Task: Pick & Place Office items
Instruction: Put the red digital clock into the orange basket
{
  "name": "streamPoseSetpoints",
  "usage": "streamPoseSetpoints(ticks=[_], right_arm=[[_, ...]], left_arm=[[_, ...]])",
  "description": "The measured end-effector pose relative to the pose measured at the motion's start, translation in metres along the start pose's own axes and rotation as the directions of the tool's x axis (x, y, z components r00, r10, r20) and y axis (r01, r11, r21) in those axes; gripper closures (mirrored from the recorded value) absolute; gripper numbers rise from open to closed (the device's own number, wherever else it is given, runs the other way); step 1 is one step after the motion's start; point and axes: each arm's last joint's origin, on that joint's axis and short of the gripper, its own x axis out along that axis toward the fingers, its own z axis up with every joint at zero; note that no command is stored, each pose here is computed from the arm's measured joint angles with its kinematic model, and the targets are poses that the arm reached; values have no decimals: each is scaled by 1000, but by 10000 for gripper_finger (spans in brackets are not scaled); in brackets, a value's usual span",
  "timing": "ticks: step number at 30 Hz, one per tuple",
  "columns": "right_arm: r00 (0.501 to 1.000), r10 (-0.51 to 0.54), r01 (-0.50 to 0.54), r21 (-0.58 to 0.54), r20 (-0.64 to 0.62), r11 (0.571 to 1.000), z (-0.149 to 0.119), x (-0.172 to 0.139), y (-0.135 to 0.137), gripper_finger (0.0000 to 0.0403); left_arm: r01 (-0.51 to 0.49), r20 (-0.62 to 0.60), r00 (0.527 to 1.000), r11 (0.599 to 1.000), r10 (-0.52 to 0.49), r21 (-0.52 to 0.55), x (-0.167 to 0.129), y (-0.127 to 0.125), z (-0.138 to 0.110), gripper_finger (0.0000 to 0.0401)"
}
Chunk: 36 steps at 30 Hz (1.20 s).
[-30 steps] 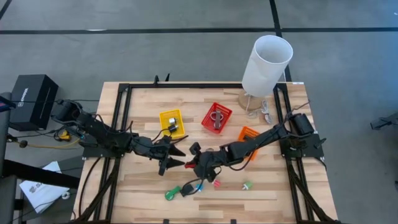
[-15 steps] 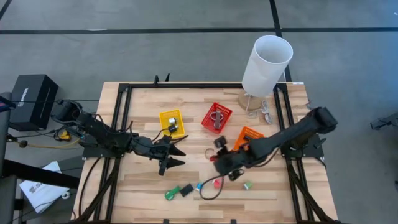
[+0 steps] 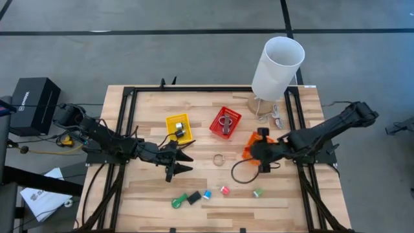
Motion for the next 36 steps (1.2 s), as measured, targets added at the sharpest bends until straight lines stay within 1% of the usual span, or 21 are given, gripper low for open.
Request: streamPoseSetpoints(ticks=[6,12,17,20,25,26,28,30,31,32,36], right_arm=[[1000,7,-8,131,12,991,-25,-4,-7,351],[1000,1,2,207,-14,978,-40,4,-7,351],[996,-13,32,231,-84,973,-56,17,-3,351],[997,-7,27,267,-79,963,-59,24,0,351],[999,1,11,318,-37,948,-55,36,4,351],[999,6,7,343,-38,939,-54,39,5,351],[998,5,22,437,-61,899,-55,48,5,351],[992,-11,75,527,-124,847,-58,57,5,351],[988,-17,98,546,-151,832,-60,62,5,351],[987,-19,107,552,-162,827,-60,67,7,351],[987,-12,98,547,-158,832,-56,81,12,351]], left_arm=[[-3,2,1000,1000,3,0,0,0,0,192],[-3,2,1000,1000,3,0,0,0,0,192],[-2,2,1000,1000,2,0,0,0,0,192],[-3,2,1000,1000,3,0,0,0,0,192],[-2,2,1000,1000,2,0,0,0,0,192],[-2,2,1000,1000,2,-2,0,0,0,192],[-1,2,1000,1000,1,-14,0,0,0,192],[0,3,1000,1000,0,-27,0,0,0,192],[2,3,1000,1000,-2,-28,0,0,0,192],[4,4,1000,1000,-4,-28,0,0,0,192],[4,4,1000,1000,-4,-28,0,0,0,192]])
